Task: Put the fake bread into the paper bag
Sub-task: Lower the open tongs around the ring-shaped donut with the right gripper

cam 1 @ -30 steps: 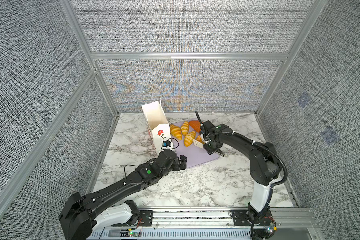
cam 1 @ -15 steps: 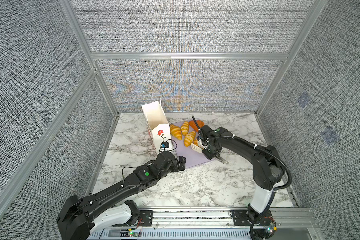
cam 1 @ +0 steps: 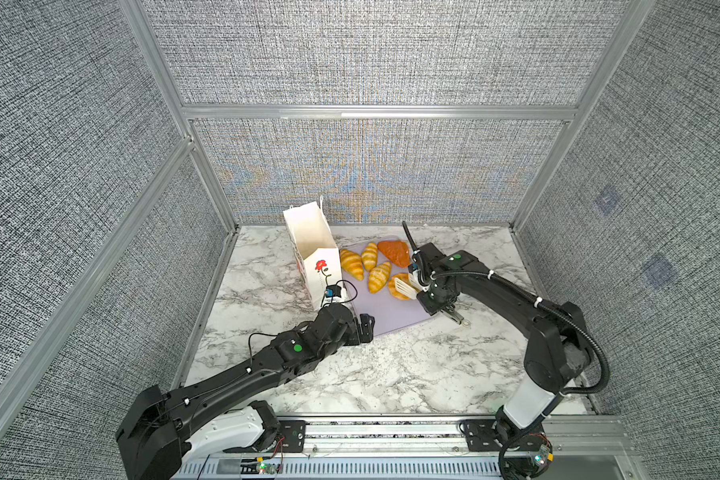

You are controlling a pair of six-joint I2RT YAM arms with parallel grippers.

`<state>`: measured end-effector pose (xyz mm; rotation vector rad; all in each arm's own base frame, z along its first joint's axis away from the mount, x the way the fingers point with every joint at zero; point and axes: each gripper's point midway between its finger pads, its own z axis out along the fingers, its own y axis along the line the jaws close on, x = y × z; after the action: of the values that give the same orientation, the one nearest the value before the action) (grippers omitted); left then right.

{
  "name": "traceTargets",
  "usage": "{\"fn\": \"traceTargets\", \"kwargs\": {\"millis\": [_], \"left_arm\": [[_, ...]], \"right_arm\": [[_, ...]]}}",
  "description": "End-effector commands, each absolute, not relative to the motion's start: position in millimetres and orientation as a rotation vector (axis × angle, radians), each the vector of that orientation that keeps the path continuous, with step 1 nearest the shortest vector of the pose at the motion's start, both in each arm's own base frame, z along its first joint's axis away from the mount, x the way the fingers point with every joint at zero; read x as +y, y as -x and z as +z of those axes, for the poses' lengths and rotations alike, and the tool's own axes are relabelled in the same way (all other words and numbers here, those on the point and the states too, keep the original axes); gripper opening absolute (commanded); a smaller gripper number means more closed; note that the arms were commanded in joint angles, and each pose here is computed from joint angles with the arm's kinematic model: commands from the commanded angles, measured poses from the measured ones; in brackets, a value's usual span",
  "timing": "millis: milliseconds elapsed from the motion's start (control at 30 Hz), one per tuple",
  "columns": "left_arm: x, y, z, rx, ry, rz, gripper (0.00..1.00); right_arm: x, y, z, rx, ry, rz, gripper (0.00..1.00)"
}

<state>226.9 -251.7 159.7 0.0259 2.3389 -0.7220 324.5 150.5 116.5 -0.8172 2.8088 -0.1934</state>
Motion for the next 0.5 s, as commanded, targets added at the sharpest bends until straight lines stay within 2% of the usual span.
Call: {"fn": "traceTargets", "kwargs": {"millis": [0, 467], "left_arm": [[-255.0, -229.0, 163.7, 2.327, -0.025, -0.722, 0.98], [-267.6, -227.0, 157.3, 2.360, -0.085, -0.701, 0.99]], "right_arm": [[144.3, -334.1, 112.2, 2.807, 0.803, -0.214, 0.48], [136.1, -360.3, 93.7, 2.872, 0.730, -0.158, 0.48]]}}
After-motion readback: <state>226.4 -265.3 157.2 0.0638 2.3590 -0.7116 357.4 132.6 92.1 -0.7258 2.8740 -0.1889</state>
